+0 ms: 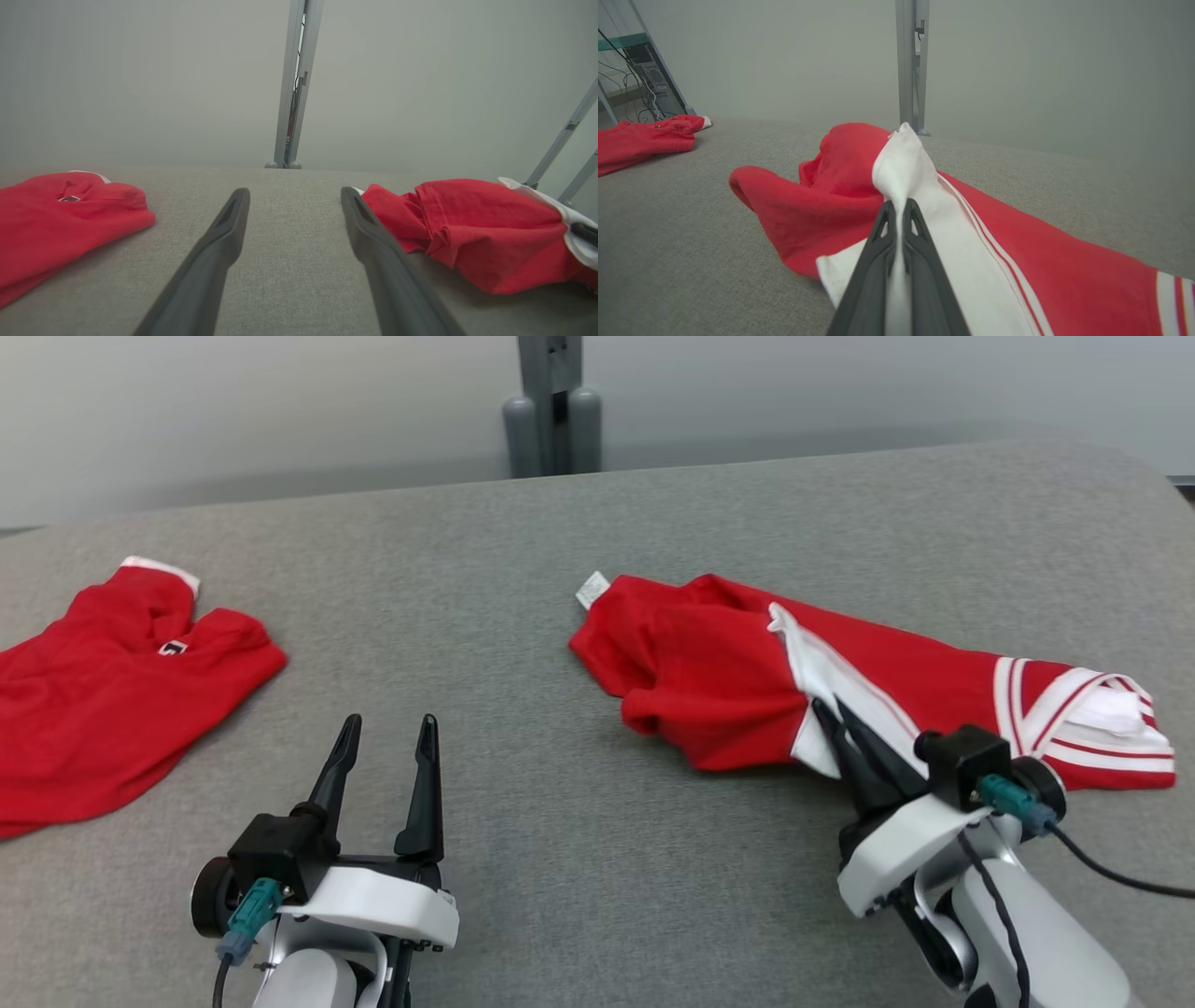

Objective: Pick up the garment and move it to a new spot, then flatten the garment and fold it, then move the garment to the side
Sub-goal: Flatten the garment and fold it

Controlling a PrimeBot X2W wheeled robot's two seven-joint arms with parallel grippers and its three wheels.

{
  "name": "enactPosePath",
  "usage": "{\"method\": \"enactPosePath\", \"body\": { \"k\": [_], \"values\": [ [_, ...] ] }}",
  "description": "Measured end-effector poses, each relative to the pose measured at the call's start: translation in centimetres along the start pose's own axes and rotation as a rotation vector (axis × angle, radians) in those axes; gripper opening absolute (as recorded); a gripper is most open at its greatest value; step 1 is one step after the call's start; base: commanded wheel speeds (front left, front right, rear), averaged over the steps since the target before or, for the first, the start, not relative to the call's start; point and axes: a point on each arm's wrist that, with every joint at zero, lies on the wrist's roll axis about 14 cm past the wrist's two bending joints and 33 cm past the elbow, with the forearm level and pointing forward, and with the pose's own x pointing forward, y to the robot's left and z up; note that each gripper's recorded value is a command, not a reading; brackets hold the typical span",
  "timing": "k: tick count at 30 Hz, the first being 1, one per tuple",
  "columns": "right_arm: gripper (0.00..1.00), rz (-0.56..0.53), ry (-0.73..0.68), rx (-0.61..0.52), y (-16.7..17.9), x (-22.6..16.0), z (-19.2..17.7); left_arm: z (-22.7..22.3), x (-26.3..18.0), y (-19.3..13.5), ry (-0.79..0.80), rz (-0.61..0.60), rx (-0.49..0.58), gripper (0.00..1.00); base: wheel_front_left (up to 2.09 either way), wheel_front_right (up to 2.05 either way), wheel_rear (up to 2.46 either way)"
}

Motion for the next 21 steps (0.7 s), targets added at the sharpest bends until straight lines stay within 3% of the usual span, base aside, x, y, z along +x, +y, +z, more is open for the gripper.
{"method": "enactPosePath", "body": {
  "k": [8, 13, 14, 15, 21],
  "values": [
    [0.0, 0.056, 0.053, -0.028, 1.2, -4.2, -1.5, -0.4, 0.4, -2.3, 0.01, -0.063, -0.005, 1.0, 0.0, 0.0, 0.0],
    [0.0, 0.065, 0.14, 0.016, 2.0, -7.1, -3.7, -0.4, 0.7, -3.7, 0.009, -0.106, -0.007, 1.0, 0.0, 0.0, 0.0],
    [0.22, 0.06, 0.157, 0.024, 1.9, -7.5, -4.1, -0.4, 0.7, -4.0, 0.01, -0.114, -0.007, 1.0, 0.0, 0.0, 0.0],
    [0.98, 0.055, 0.168, 0.022, 1.7, -8.0, -4.4, -0.4, 0.7, -4.2, 0.01, -0.122, -0.006, 1.0, 0.0, 0.0, 0.0],
    [1.0, 0.008, 0.195, 0.014, 0.3, -9.0, -5.1, -0.3, 0.9, -5.1, 0.006, -0.145, -0.005, 1.0, 0.0, 0.0, 0.0]
  ]
}}
